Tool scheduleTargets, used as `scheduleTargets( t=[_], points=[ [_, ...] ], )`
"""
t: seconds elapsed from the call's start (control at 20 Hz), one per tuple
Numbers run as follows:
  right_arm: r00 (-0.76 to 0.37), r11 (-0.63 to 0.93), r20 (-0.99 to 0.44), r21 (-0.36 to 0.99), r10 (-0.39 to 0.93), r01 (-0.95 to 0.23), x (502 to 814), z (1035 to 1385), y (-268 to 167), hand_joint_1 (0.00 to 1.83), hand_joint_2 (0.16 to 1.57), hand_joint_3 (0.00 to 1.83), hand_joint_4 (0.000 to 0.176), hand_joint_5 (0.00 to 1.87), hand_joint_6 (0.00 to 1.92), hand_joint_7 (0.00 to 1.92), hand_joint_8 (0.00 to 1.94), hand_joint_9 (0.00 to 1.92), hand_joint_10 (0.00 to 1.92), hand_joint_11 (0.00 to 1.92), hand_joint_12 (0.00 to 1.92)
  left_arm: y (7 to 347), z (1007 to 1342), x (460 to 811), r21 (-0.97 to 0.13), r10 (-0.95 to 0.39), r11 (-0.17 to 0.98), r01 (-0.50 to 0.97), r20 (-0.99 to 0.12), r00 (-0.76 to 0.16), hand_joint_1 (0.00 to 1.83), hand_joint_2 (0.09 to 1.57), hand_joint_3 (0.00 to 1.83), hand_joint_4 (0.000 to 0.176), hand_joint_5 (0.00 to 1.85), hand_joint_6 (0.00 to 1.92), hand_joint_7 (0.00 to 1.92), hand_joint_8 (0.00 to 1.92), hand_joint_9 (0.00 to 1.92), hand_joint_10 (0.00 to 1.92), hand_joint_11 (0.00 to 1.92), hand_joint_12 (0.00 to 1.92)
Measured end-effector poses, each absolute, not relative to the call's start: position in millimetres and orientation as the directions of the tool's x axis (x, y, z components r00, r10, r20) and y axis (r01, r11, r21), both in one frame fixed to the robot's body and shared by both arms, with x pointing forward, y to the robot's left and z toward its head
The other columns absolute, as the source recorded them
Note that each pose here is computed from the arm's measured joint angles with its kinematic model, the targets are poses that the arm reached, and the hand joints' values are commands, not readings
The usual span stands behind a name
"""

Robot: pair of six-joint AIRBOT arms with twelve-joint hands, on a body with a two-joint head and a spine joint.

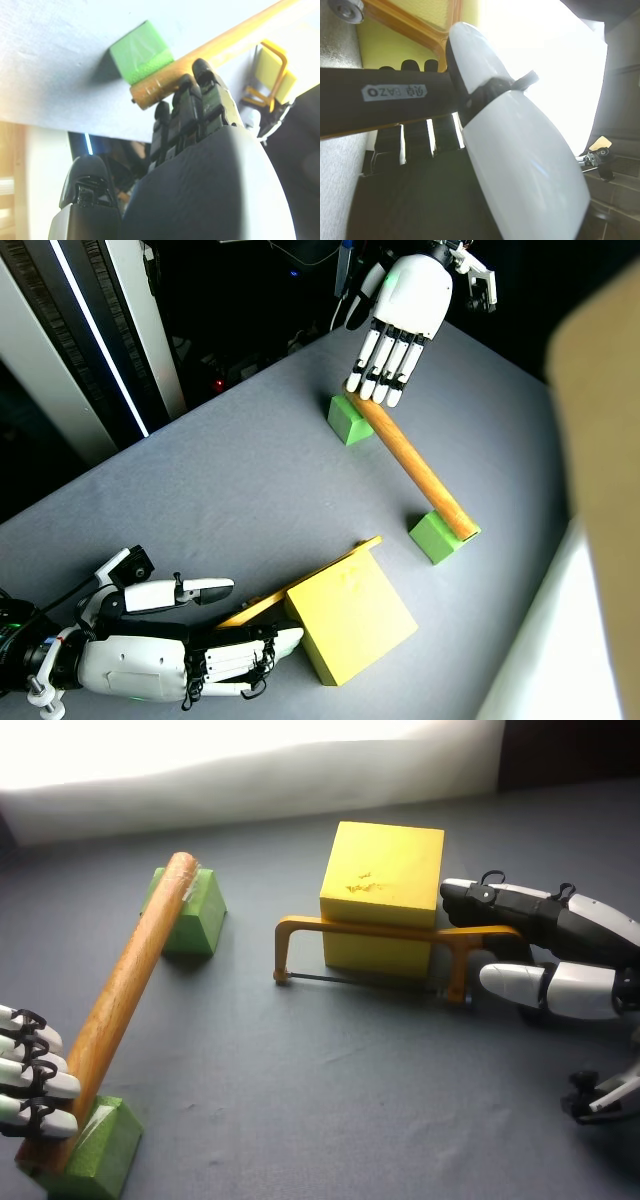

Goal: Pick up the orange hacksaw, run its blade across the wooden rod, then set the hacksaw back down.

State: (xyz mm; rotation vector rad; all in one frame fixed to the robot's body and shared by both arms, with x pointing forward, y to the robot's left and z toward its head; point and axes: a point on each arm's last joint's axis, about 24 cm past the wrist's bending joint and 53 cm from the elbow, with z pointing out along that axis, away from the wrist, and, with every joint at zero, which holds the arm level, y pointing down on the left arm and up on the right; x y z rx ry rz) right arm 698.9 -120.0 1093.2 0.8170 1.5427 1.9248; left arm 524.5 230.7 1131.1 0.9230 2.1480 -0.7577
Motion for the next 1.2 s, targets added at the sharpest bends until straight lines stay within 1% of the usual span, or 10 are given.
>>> scheduleTargets(
  t=[0.2,0.35,0.4,0.45,0.55,0.65,0.85,0.95,1.15,1.2],
  points=[
    [-0.671,-0.198,0.121,0.979,0.731,-0.040,697.0,1090.5,-122.0,1.12,1.18,0.00,0.000,0.45,0.02,0.50,0.01,0.49,0.02,0.04,1.25,230.6,1131.4,524.8,-0.241,0.386,0.581,0.777,-0.759,-0.525,0.11,1.27,0.00,0.000,0.18,0.01,0.09,0.00,0.14,0.00,0.00,0.44],
    [-0.669,-0.195,0.117,0.980,0.734,-0.043,696.9,1089.9,-122.9,1.20,1.15,0.00,0.000,0.79,0.04,0.82,0.04,0.81,0.10,0.31,1.28,230.2,1132.0,525.0,-0.244,0.383,0.582,0.776,-0.760,-0.525,0.08,1.28,0.00,0.000,0.18,0.00,0.08,0.00,0.13,0.01,0.00,0.40],
    [-0.667,-0.197,0.117,0.979,0.736,-0.044,697.4,1090.3,-123.6,1.22,1.13,0.00,0.000,0.85,0.89,1.01,0.74,1.01,0.20,0.58,1.33,230.2,1132.0,525.0,-0.244,0.383,0.582,0.776,-0.760,-0.525,0.07,1.28,0.00,0.000,0.16,0.00,0.08,0.00,0.13,0.00,0.00,0.40],
    [-0.666,-0.192,0.111,0.980,0.738,-0.049,697.5,1090.4,-123.7,1.34,1.12,0.00,0.000,0.88,0.97,1.01,0.87,0.95,1.04,0.74,1.43,230.2,1132.1,525.1,-0.244,0.382,0.582,0.776,-0.760,-0.526,0.07,1.28,0.00,0.000,0.14,0.00,0.08,0.00,0.12,0.00,0.00,0.40],
    [-0.660,-0.195,0.112,0.979,0.743,-0.054,698.6,1091.3,-125.1,1.25,1.10,0.00,0.000,0.97,0.91,1.08,0.95,1.02,0.94,0.85,1.50,230.2,1132.1,525.1,-0.242,0.384,0.581,0.777,-0.761,-0.524,0.07,1.28,0.00,0.000,0.15,0.00,0.08,0.00,0.12,0.00,0.00,0.42],
    [-0.661,-0.190,0.102,0.980,0.744,-0.063,698.2,1092.1,-124.7,1.26,1.10,0.00,0.000,0.98,0.83,1.07,1.06,1.03,1.15,0.94,1.62,230.1,1132.2,525.2,-0.242,0.383,0.581,0.777,-0.761,-0.524,0.08,1.27,0.00,0.000,0.16,0.00,0.09,0.00,0.13,0.00,0.00,0.43],
    [-0.660,-0.187,0.095,0.980,0.746,-0.070,698.1,1091.9,-123.9,1.27,1.08,0.00,0.000,0.98,0.84,1.14,0.92,1.19,0.87,1.09,1.34,229.9,1132.3,525.3,-0.242,0.383,0.581,0.777,-0.762,-0.523,0.10,1.27,0.00,0.000,0.16,0.00,0.09,0.00,0.13,0.00,0.00,0.40],
    [-0.663,-0.191,0.094,0.979,0.743,-0.075,697.1,1093.0,-122.7,1.38,1.11,0.00,0.000,0.86,0.92,1.00,0.94,1.00,1.25,1.04,1.38,229.9,1132.4,525.3,-0.240,0.384,0.580,0.778,-0.762,-0.521,0.08,1.27,0.00,0.000,0.16,0.00,0.09,0.00,0.13,0.00,0.00,0.38],
    [-0.658,-0.199,0.082,0.974,0.749,-0.105,686.1,1108.0,-123.3,1.27,1.09,0.00,0.000,0.97,0.87,1.13,0.95,1.15,0.94,1.06,1.38,229.2,1132.7,525.4,-0.241,0.381,0.580,0.778,-0.764,-0.521,0.07,1.27,0.00,0.000,0.17,0.01,0.09,0.00,0.12,0.00,0.00,0.42],
    [-0.642,-0.203,0.080,0.972,0.763,-0.120,684.4,1115.2,-127.8,1.36,1.11,0.00,0.000,0.88,0.90,1.02,0.95,1.01,1.23,1.03,1.41,229.2,1132.7,525.5,-0.241,0.381,0.581,0.778,-0.764,-0.521,0.07,1.27,0.00,0.000,0.17,0.00,0.09,0.00,0.11,0.00,0.00,0.38]
  ],
)
